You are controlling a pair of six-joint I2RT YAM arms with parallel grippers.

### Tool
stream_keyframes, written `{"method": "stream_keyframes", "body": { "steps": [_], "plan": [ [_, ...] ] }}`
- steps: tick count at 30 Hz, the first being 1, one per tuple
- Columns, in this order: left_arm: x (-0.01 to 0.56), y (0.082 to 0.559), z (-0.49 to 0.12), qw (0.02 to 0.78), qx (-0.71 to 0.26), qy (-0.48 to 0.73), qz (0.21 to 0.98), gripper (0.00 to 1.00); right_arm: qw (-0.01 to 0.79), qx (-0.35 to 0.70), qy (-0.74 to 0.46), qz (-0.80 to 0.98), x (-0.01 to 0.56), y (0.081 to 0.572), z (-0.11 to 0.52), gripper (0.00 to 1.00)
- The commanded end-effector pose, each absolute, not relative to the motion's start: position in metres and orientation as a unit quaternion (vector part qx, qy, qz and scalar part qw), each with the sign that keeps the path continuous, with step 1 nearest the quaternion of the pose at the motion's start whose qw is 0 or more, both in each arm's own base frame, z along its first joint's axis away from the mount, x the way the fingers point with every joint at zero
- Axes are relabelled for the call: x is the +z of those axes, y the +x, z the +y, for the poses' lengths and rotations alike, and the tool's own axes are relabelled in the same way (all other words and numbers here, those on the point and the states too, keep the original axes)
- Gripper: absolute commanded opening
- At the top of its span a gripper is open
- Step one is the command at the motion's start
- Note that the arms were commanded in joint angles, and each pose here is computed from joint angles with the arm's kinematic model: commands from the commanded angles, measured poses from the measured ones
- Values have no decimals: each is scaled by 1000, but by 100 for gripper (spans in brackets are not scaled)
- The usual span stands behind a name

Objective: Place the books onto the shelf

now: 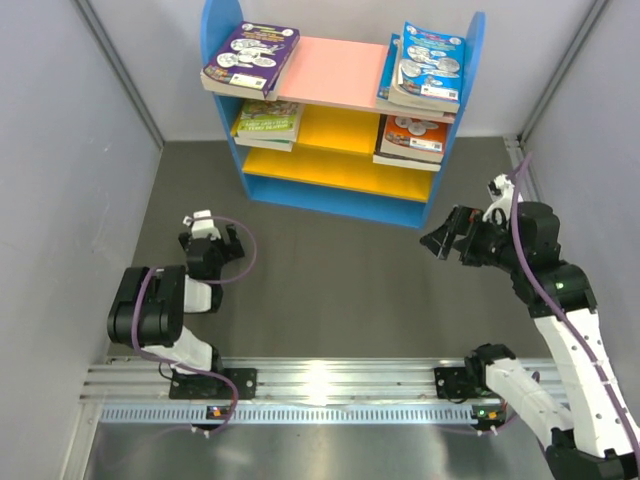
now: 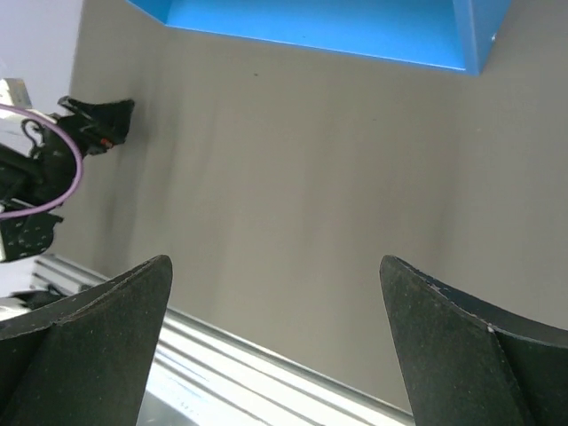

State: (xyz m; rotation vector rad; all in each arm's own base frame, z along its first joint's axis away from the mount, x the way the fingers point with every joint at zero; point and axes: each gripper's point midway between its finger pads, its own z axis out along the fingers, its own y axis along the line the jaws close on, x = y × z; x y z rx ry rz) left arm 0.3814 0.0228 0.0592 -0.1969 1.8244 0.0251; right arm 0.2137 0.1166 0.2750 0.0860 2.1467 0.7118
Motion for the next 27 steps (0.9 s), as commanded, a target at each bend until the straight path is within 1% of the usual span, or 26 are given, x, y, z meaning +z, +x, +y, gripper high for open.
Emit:
{"method": "stream_keyframes", "body": {
  "steps": [1,4,6,7,8,9,11,12,13,14,15,16,17,18,19,21,22,24,25,26,27],
  "plan": [
    [86,387,20,660,1,-74,748,98,492,274,-7,826,291,227,116,100],
    [85,387,20,658,6,-73,750,99,511,295,-21,807,287,232,123,100],
    [84,388,17,654,1,-66,753,99,542,304,-22,784,284,246,127,100],
    [84,389,15,654,-3,-58,754,99,544,302,-17,782,270,250,126,100],
    [85,392,10,654,-10,-37,755,99,568,301,-13,765,275,259,125,100],
    [80,393,3,644,-21,-20,764,99,578,282,37,765,270,270,113,100],
    [82,393,1,648,-23,-18,761,99,571,248,100,777,244,284,96,100],
    [82,393,2,646,-22,-18,762,99,576,211,137,778,234,292,80,100],
    [82,393,2,647,-22,-18,762,99,563,185,146,792,213,297,74,100],
    [81,392,1,645,-22,-19,763,99,564,167,142,796,205,302,69,100],
    [82,393,2,646,-21,-20,762,99,587,134,104,792,206,311,64,100],
    [82,392,2,646,-21,-19,762,99,580,108,76,804,187,317,62,100],
    [82,393,2,647,-21,-20,762,99,585,88,46,805,182,322,61,100],
    [82,393,2,647,-21,-19,762,99,605,42,7,795,184,332,52,100],
    [82,393,2,646,-21,-19,762,99,587,13,-3,809,162,335,44,100],
    [81,392,2,646,-22,-19,763,99,583,-19,-21,812,147,342,34,100],
    [82,393,1,646,-22,-19,762,99,577,-43,-47,814,130,345,25,100],
    [82,392,2,646,-21,-20,762,99,588,-32,-50,806,121,350,23,100],
    [82,393,2,646,-21,-19,762,99,577,-36,-34,815,99,344,12,100],
    [81,392,2,646,-21,-19,763,99,623,-27,-8,782,116,353,8,100],
    [82,393,2,646,-21,-19,762,99,638,-10,19,770,117,354,5,100]
  ]
}}
